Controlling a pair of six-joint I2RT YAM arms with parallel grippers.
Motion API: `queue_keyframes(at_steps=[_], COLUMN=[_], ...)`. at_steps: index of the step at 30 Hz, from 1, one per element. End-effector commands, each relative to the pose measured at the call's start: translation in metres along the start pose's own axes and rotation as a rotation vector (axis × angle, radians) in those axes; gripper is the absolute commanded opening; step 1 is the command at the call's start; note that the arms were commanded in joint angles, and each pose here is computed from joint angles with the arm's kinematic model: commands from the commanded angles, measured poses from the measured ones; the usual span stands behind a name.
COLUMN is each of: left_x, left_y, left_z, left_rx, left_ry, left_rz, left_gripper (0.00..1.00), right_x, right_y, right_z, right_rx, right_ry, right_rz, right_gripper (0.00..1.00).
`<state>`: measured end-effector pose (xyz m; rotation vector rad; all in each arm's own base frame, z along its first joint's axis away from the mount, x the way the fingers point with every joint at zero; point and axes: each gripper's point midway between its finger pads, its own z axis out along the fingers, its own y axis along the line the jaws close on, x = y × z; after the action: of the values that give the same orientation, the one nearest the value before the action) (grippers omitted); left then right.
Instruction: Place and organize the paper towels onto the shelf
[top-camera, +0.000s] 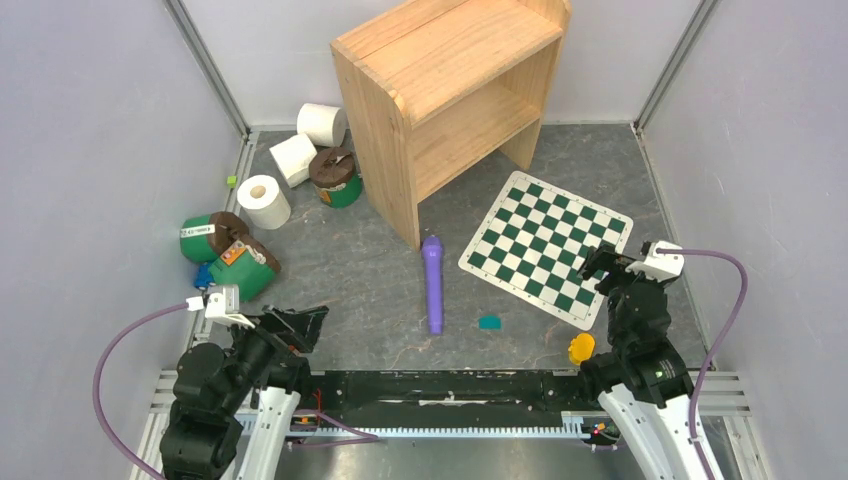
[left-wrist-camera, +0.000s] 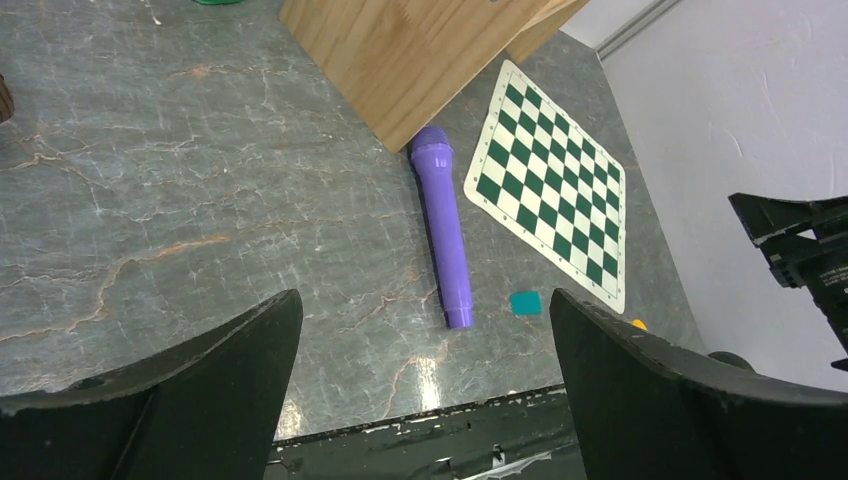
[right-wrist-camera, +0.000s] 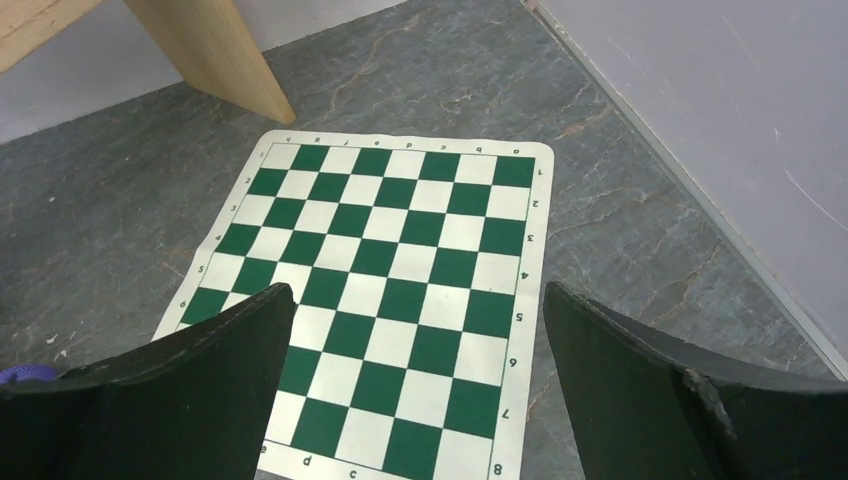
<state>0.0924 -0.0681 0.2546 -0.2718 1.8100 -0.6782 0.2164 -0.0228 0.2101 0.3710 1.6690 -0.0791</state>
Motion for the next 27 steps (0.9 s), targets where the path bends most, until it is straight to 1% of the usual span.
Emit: queue_keyframes(at_steps=[1, 7, 15, 18, 21, 24, 27], left_x=[-0.007, -0.009, -0.028, -0.039, -0.046, -0.05, -0.053], left_y=[-0.013, -0.015, -0.015, -0.009, -0.002, 0.005, 0.015], left_z=[-0.017, -0.016, -0.002, 0.012, 0.027, 0.046, 0.068], left_rx=[0.08, 0.089, 0.056, -0.008, -0.066, -0.117, -0.175], left_ry=[-0.072, -0.073, -0.116, -0.121, -0.105, -0.095, -0.082], left_rz=[-0.003, -0.015, -0.054, -0.067, -0.07, -0.095, -0.11], left_gripper=[1.0, 1.0, 1.0, 1.0, 1.0, 1.0, 1.0], right_x=[-0.004, -0.003, 0.036, 0.049, 0.06, 0.062, 0.059], right_y=[0.004, 0.012, 0.027, 0.038, 0.044, 0.053, 0.078], right_z=[0.002, 0.003, 0.014, 0.019, 0.024, 0.031, 0.036], right_rx=[-0.006, -0.036, -0.083, -0.11, -0.122, -0.12, -0.207], right_ry=[-0.007, 0.024, 0.221, 0.301, 0.381, 0.448, 0.519], right_rz=[0.031, 0.02, -0.091, -0.102, -0.147, -0.165, -0.162], right_gripper=[0.98, 0.98, 0.98, 0.98, 0.98, 0.98, 0.98])
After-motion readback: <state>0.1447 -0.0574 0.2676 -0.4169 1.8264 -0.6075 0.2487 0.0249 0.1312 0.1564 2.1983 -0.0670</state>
